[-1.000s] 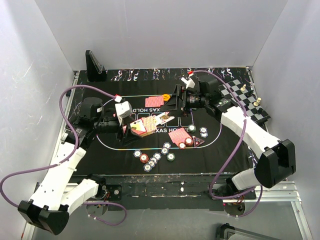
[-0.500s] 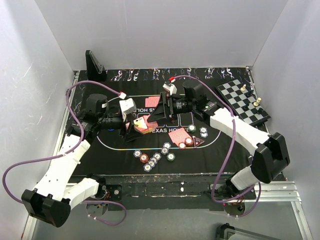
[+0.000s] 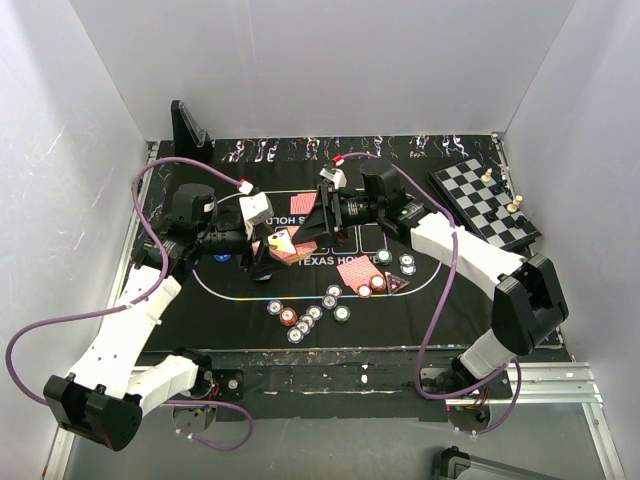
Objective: Distribute texas hold em gaming equipment
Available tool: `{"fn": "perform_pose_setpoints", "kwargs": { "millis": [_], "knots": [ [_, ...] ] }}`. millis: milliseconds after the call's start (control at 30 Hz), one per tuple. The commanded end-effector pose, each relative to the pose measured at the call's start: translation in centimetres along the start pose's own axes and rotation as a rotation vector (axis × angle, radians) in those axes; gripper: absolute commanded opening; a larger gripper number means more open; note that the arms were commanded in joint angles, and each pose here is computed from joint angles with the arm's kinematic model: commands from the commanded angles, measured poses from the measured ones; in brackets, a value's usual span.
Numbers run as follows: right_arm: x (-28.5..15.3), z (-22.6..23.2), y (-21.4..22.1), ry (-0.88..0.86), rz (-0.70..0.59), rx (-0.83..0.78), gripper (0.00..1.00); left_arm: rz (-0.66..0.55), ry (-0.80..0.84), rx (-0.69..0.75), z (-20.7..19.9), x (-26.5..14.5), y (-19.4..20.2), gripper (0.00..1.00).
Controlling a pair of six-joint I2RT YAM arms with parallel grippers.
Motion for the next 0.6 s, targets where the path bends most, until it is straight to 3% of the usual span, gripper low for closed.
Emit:
{"fn": "perform_pose_setpoints", "kwargs": {
  "millis": [0,567],
  "knots": [
    [-0.2,0.4,-0.2,-0.037,-0.001,-0.011,0.70,-0.069,0.009,0.090,-0.7,-0.7,-2.0,0.00],
    [-2.4,-0.1,0.4,-0.022,-0.047,0.029,0.56,-0.079,0.021,0.083,-1.0,-0.8,-2.0,0.00]
  ]
}}
Point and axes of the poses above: each gripper's point midway between its finger pads, its own x axis out along the fingers, its own z axis along the line the jaws close on, y = z × x, the point moved 10 cm from there along -x, back along the fingers, and after that the axes turned 14 degrees about -x, right-handed, at the moved point
